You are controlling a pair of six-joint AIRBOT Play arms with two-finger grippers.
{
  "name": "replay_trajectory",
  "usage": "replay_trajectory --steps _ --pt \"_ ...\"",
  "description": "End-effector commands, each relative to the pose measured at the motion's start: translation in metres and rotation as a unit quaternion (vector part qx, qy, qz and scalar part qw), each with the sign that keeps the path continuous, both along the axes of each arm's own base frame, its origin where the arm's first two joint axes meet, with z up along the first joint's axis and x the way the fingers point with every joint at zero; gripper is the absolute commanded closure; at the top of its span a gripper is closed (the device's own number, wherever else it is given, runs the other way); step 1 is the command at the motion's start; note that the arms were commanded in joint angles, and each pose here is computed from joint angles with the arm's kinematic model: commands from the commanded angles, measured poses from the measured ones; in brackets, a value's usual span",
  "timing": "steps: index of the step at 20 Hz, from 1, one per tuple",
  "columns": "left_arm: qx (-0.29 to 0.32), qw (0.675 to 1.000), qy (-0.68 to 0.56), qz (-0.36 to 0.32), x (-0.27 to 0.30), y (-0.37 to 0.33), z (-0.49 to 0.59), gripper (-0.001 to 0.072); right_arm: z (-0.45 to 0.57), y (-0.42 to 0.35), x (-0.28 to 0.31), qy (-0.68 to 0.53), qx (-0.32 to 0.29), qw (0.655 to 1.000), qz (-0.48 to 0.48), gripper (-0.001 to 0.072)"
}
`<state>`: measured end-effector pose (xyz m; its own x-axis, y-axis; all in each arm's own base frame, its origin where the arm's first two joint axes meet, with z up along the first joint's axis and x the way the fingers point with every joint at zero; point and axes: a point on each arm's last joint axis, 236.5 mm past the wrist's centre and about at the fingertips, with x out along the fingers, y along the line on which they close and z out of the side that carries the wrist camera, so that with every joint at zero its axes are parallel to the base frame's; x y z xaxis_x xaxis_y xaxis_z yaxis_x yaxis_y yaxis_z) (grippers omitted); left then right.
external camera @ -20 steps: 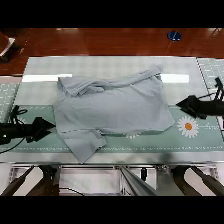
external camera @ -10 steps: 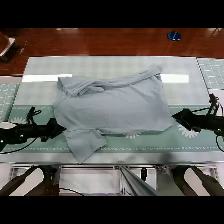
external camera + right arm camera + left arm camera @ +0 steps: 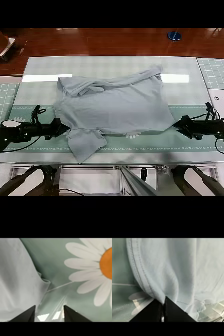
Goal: Fold the shirts.
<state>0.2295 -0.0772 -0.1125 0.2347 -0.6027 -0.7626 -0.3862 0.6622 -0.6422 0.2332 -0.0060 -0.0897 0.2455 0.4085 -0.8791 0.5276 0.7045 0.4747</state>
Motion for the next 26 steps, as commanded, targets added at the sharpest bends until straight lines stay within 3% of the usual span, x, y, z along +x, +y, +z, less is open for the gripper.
replay_trajectory --steps 1,6,7,9,10,14,16,18,22,26 --pt "0.005 1.000 -0.002 -0.001 0.001 0.001 -0.001 0.0688 -0.004 0.012 0.018 -0.013 0.050 0.999 -0.011 0.0303" --pt "0.005 1.000 -0.003 -0.001 0.001 0.001 -0.001 0.0688 -0.023 0.036 0.044 0.005 0.066 0.997 0.028 0.0314" --pt "0.005 1.000 -0.003 -0.001 0.001 0.001 -0.001 0.0688 -0.023 0.043 0.054 0.001 0.065 0.997 0.040 0.0349" --pt "0.006 1.000 -0.007 0.000 0.004 0.002 0.001 0.0688 -0.011 0.056 0.078 -0.022 0.065 0.995 0.073 0.0620" --pt "0.008 1.000 -0.019 -0.004 0.011 0.003 0.007 0.0688 0.001 0.062 0.091 -0.043 0.058 0.992 0.099 0.0687" --pt "-0.005 0.979 -0.202 0.014 0.097 0.010 0.127 0.0689 0.129 0.066 0.160 -0.173 0.035 0.967 0.183 0.0688" --pt "0.000 0.938 -0.345 0.031 0.136 0.016 0.241 0.0689 0.235 0.059 0.190 -0.289 -0.019 0.938 0.192 0.0688" --pt "0.037 0.881 -0.471 0.031 0.144 0.021 0.355 0.0688 0.351 0.057 0.192 -0.412 -0.081 0.886 0.194 0.0688" --pt "0.126 0.761 -0.636 0.021 0.096 0.014 0.521 0.0689 0.508 0.052 0.118 -0.553 -0.216 0.787 0.171 0.0688" --pt "0.260 0.680 -0.685 0.044 0.025 0.023 0.595 0.0689 0.557 0.044 0.024 -0.587 -0.310 0.736 0.134 0.0688"
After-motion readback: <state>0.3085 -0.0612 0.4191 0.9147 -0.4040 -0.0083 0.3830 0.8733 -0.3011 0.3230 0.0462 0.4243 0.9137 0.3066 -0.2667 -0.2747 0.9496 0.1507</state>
